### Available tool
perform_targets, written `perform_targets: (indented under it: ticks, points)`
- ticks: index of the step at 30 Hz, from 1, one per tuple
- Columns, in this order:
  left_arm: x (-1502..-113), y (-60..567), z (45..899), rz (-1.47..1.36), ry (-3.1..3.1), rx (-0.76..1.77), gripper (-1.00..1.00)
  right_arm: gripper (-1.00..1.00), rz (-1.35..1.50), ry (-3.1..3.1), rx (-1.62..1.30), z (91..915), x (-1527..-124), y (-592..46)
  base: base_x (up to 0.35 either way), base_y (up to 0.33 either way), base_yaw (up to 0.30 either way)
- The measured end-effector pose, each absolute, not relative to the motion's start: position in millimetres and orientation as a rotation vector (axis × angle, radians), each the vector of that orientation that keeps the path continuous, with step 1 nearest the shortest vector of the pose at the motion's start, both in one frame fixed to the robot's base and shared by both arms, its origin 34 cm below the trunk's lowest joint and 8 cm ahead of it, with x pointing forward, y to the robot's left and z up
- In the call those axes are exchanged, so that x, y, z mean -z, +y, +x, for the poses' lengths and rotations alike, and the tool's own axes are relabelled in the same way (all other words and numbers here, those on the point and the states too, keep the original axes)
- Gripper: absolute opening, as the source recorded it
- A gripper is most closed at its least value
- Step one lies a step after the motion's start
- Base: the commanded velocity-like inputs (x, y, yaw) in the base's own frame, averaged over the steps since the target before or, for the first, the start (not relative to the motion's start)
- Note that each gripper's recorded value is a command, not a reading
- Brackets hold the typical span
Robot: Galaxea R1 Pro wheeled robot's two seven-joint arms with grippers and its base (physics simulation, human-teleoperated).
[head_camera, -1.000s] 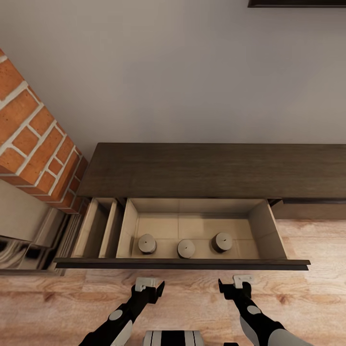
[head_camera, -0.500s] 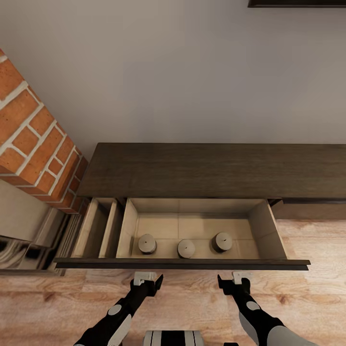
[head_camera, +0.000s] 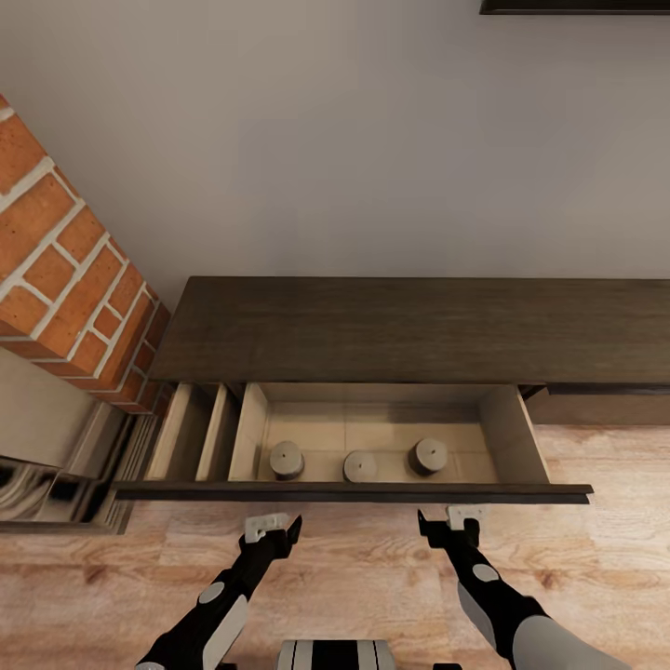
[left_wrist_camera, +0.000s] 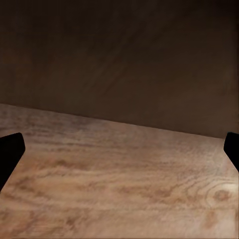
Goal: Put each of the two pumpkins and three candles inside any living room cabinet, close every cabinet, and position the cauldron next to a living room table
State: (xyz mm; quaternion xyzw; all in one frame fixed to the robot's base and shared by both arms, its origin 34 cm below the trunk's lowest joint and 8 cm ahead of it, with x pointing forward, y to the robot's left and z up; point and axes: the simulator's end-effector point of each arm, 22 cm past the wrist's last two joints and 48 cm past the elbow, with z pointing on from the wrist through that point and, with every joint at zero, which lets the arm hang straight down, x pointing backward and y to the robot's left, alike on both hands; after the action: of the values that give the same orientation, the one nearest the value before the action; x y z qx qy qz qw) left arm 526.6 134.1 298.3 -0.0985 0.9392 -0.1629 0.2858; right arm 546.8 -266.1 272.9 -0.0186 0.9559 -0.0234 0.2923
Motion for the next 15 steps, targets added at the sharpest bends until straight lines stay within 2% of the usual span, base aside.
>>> perform_targets:
  ticks: [15]
  points:
    - [-310.9, 126.5, 546.2, -0.242, 2.461, 0.455, 1.00, 1.00, -0.052, 2.526, 0.049, 552.5, -276.0, -263.6, 0.000, 0.000, 0.000]
